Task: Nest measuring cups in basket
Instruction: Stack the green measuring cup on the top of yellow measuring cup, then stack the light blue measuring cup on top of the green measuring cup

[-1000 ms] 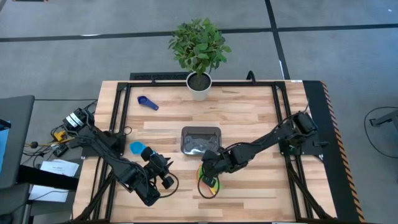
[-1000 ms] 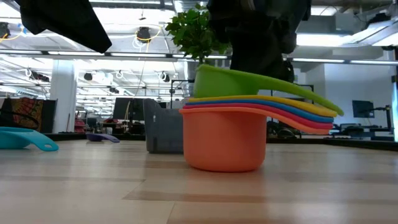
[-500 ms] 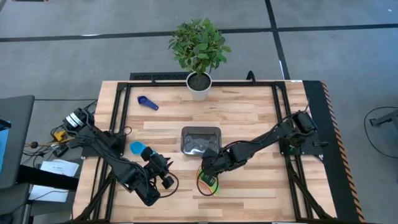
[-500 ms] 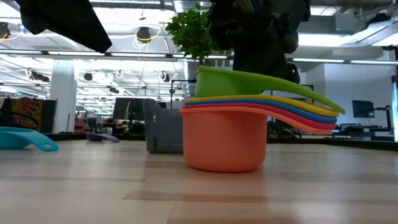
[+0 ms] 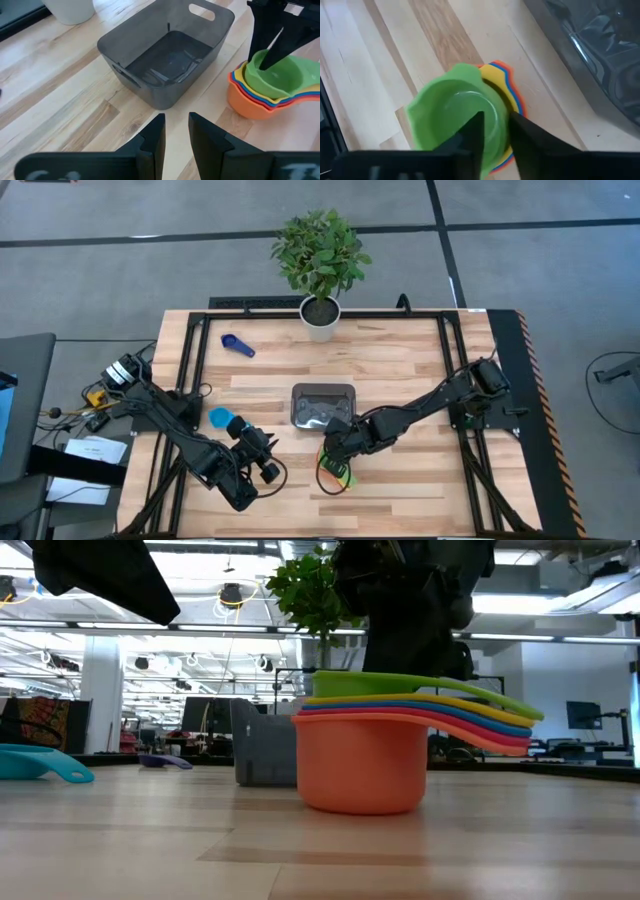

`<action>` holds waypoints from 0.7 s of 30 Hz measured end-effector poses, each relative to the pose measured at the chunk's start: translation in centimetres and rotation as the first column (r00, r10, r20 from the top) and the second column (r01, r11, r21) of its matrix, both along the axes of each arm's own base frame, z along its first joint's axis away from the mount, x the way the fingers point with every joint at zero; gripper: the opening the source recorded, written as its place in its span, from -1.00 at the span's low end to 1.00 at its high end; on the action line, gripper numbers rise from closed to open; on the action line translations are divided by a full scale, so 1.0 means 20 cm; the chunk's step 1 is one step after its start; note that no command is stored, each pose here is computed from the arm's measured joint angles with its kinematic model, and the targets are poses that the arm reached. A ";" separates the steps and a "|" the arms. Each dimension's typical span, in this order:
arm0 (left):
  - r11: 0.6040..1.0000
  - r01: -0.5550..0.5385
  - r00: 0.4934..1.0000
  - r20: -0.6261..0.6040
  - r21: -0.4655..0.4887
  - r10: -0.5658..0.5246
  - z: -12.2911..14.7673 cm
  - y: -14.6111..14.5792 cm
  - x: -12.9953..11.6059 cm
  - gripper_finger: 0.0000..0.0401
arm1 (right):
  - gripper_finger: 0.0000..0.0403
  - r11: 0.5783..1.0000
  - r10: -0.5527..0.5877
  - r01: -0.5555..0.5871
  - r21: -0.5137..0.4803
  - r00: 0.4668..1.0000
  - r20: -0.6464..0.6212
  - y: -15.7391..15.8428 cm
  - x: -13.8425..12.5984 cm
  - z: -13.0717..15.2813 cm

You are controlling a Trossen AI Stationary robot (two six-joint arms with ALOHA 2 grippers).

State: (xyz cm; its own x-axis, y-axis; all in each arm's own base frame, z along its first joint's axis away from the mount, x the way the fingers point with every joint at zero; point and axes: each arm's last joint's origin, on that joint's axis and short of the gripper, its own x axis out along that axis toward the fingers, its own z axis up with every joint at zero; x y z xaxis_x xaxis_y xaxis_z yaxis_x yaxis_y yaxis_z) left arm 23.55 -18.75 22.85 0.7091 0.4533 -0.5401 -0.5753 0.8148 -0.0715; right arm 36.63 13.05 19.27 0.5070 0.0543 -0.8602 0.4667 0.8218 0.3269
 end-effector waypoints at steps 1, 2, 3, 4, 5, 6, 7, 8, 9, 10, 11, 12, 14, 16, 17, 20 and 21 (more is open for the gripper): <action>1.000 0.000 1.000 0.000 0.000 0.000 0.00 0.00 0.00 -0.63 | -0.34 1.000 0.000 0.000 0.000 1.000 0.000 0.00 0.00 0.00; 1.000 0.000 1.000 0.000 0.000 0.000 0.00 0.00 0.00 -0.63 | -0.27 1.000 0.000 0.000 0.001 1.000 0.000 0.00 0.00 0.00; 1.000 0.001 1.000 -0.001 0.001 -0.001 0.00 0.00 0.00 -0.63 | -0.19 1.000 0.001 -0.001 0.001 1.000 0.000 0.00 0.00 0.00; 1.000 0.002 1.000 -0.002 0.002 -0.002 0.00 0.00 0.00 -0.63 | -0.11 1.000 0.001 -0.001 0.001 1.000 0.000 0.00 0.00 0.00; 1.000 0.002 1.000 -0.002 0.003 -0.002 0.00 0.00 0.00 -0.63 | -0.03 1.000 0.002 -0.002 0.001 1.000 0.000 0.00 0.00 0.00; 1.000 0.002 1.000 -0.004 0.004 -0.002 0.00 0.00 0.00 -0.63 | 0.05 1.000 0.003 -0.003 0.001 1.000 0.000 0.01 0.00 0.00; 1.000 0.002 1.000 -0.004 0.004 -0.002 0.00 0.00 0.00 -0.63 | 0.12 1.000 0.006 -0.006 0.001 1.000 0.001 0.01 0.00 0.00; 1.000 0.003 1.000 -0.005 0.004 -0.003 0.00 0.00 0.00 -0.63 | 0.18 1.000 0.010 -0.010 0.001 1.000 0.002 0.02 -0.01 0.01; 1.000 0.004 1.000 -0.006 0.003 -0.004 0.00 0.00 0.00 -0.63 | 0.23 1.000 0.014 -0.014 0.001 1.000 0.004 0.02 -0.02 0.02; 1.000 0.004 1.000 -0.006 0.003 -0.004 0.00 0.00 0.00 -0.63 | 0.27 1.000 0.022 -0.022 -0.002 1.000 0.009 0.03 -0.03 0.03; 1.000 0.004 1.000 -0.007 0.004 -0.003 0.00 0.00 0.00 -0.63 | 0.30 1.000 0.031 -0.031 -0.002 0.999 0.022 0.04 -0.03 0.04; 1.000 0.004 1.000 -0.007 0.004 -0.004 0.00 0.00 0.00 -0.63 | 0.32 0.999 0.040 -0.040 0.000 0.999 0.035 0.05 -0.03 0.05; 1.000 0.003 1.000 -0.008 0.005 -0.003 0.00 0.00 0.00 -0.63 | 0.34 0.999 0.051 -0.051 -0.005 0.998 0.028 0.06 -0.05 0.08; 1.000 0.003 1.000 -0.008 0.006 -0.003 0.00 0.00 0.00 -0.63 | 0.34 0.998 0.057 -0.057 0.002 0.996 0.066 0.07 -0.06 0.12; 1.000 0.003 1.000 -0.008 0.006 -0.003 0.00 0.00 0.00 -0.63 | 0.34 0.998 0.058 -0.058 -0.006 0.996 0.074 0.07 -0.07 0.14; 1.000 0.002 1.000 -0.008 0.005 -0.002 0.00 0.00 0.00 -0.63 | 0.34 0.998 0.051 -0.048 -0.044 0.996 0.078 0.08 -0.10 0.17; 1.000 0.002 1.000 -0.007 0.005 -0.002 0.00 0.00 0.00 -0.63 | 0.34 0.998 0.045 -0.041 -0.057 0.996 0.078 0.07 -0.11 0.18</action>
